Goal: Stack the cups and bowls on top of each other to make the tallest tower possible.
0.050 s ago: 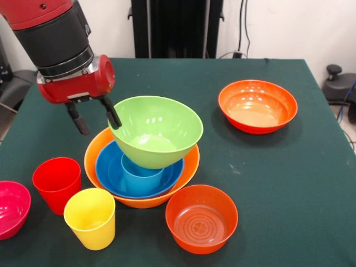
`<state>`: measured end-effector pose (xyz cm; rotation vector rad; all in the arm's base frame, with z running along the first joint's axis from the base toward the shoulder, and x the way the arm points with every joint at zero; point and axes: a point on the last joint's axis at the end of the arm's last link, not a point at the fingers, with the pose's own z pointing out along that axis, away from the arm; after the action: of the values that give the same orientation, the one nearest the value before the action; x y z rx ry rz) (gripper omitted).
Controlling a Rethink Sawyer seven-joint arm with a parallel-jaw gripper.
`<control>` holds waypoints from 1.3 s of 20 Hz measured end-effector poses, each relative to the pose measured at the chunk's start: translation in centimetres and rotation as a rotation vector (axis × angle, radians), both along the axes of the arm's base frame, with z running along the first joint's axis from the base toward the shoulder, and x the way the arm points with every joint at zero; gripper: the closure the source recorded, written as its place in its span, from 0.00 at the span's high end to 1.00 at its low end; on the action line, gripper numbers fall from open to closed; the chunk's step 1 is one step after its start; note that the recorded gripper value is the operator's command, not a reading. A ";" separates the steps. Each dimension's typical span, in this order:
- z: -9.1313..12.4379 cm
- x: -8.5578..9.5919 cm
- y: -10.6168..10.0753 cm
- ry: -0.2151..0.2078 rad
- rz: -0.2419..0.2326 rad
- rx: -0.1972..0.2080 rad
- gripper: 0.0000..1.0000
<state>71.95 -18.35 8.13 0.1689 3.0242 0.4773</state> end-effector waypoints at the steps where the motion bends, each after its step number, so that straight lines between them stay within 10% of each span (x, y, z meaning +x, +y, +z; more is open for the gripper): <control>1: 0.0 0.0 0.0 0.000 0.000 0.000 1.00; 16: 0.7 -0.2 -0.5 -0.005 -0.011 0.016 1.00; 26: 4.8 -1.8 -6.3 -0.019 -0.082 0.013 1.00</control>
<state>70.11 -24.66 12.98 0.2863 2.9817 0.4894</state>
